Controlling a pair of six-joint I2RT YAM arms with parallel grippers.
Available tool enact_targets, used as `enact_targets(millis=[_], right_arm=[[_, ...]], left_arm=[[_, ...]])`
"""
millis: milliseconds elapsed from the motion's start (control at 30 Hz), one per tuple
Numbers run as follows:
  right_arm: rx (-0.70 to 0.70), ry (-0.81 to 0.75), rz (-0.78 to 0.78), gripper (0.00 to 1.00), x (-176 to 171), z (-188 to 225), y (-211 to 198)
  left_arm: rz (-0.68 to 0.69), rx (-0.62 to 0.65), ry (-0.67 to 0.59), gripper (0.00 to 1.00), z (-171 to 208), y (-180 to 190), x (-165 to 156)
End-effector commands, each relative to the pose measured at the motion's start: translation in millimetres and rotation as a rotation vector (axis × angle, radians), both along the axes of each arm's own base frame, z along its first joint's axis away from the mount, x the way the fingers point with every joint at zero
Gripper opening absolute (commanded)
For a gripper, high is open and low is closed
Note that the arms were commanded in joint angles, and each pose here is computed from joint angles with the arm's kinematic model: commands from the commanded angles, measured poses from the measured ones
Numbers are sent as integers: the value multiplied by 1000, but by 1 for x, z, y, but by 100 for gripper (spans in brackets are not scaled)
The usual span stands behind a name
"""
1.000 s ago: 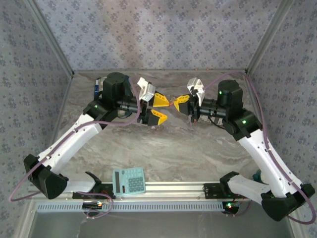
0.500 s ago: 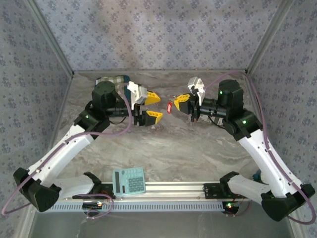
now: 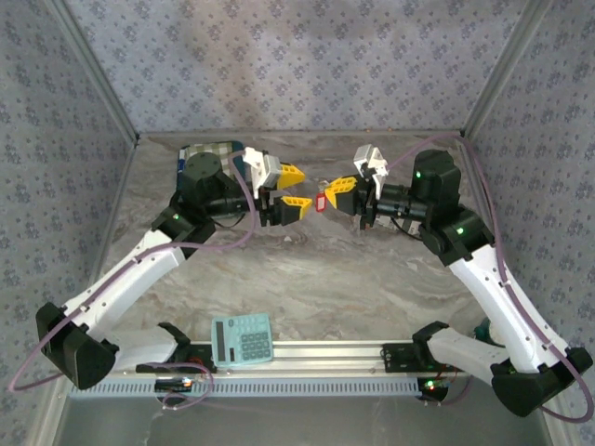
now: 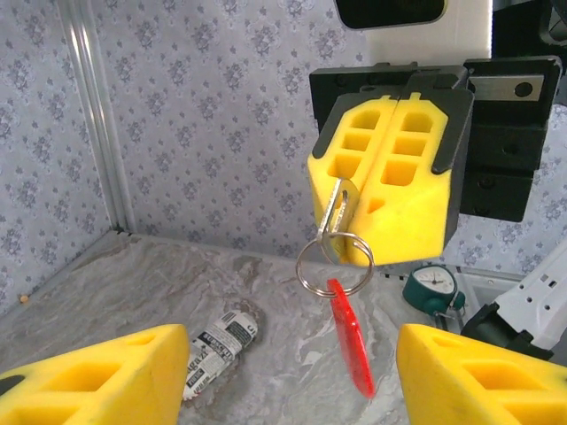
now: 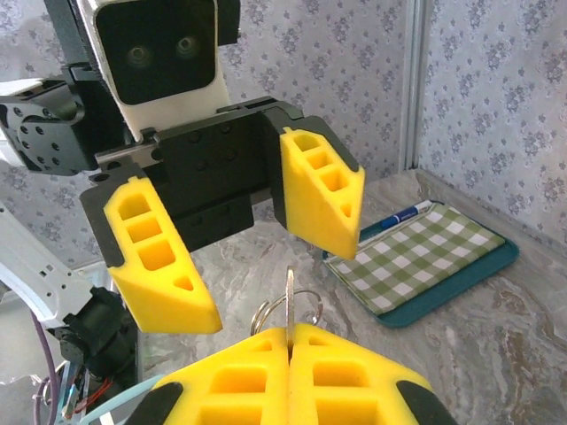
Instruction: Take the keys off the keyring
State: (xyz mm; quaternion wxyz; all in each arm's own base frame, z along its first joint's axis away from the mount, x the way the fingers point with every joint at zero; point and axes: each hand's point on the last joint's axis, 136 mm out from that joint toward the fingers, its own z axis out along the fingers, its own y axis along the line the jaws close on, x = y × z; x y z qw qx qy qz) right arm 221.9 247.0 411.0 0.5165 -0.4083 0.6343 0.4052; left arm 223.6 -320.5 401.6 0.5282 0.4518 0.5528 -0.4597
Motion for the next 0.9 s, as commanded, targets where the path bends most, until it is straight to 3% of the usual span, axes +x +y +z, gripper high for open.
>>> enact_targets(millis=[0,400,867], right_arm=[[33,-16,41,0,-11,9,2],[40,-16,50,0,-11,12,5],[42,-11,70,0,-15,12,6]], left_arm=[[-13,-46,-55,66,11,-5,-4],[-25,-50,-111,73,6,-28,-2],[-94,-81,-115,59,13,-36,-7]])
